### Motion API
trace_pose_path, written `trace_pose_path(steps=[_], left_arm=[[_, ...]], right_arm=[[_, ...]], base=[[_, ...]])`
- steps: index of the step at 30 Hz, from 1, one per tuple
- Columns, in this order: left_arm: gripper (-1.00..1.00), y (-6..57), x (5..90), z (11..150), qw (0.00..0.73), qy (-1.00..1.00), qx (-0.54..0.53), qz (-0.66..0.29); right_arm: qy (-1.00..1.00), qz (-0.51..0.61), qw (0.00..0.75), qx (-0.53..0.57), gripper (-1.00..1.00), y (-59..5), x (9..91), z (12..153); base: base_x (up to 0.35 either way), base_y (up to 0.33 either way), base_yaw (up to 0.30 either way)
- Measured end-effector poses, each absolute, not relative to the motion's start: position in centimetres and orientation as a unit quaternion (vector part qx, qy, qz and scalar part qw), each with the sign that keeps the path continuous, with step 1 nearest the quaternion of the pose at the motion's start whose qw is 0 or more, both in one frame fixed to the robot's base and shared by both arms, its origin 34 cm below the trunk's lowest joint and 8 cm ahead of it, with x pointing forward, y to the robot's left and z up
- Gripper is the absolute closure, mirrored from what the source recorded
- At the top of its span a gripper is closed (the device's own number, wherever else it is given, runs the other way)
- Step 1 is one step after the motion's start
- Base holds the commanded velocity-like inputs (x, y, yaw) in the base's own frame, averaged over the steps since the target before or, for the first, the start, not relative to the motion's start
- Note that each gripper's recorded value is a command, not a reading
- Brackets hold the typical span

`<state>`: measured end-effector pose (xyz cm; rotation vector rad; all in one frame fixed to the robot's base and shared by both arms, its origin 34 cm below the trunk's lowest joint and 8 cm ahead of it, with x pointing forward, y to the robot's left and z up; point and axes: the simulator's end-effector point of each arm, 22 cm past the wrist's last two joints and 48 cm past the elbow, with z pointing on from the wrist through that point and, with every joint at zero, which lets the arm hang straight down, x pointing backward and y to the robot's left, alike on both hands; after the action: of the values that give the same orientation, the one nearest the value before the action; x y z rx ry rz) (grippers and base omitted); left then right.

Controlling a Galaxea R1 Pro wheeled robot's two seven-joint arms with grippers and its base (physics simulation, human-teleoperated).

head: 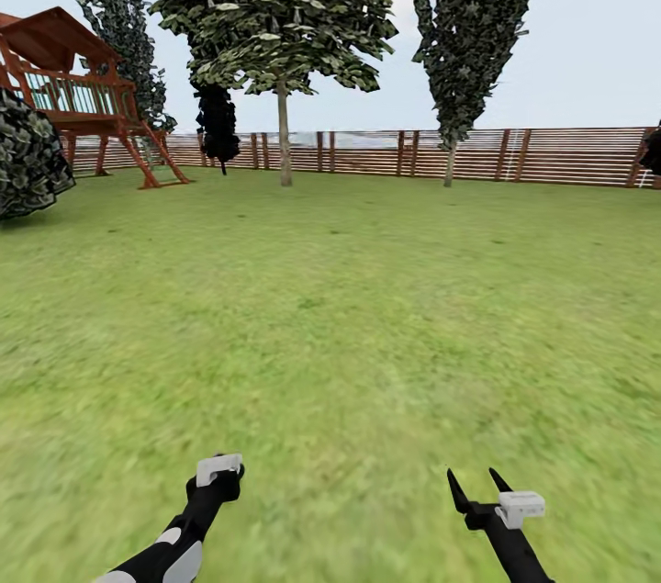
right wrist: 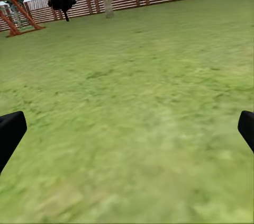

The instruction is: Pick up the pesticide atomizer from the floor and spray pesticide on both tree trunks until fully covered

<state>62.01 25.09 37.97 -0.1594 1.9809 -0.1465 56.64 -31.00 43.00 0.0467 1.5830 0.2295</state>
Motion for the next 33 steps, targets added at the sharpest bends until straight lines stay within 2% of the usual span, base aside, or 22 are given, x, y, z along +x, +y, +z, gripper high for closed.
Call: trace_pose_path(steps=[33], left_arm=[[1.0,25.08,62.01,37.97,0.543,0.835,-0.067,-0.062]], right_arm=[[0.71,0.103,0.697,0.021,-1.0,-30.99,56.65,43.01]], base=[[0.315,0.167,0.0]])
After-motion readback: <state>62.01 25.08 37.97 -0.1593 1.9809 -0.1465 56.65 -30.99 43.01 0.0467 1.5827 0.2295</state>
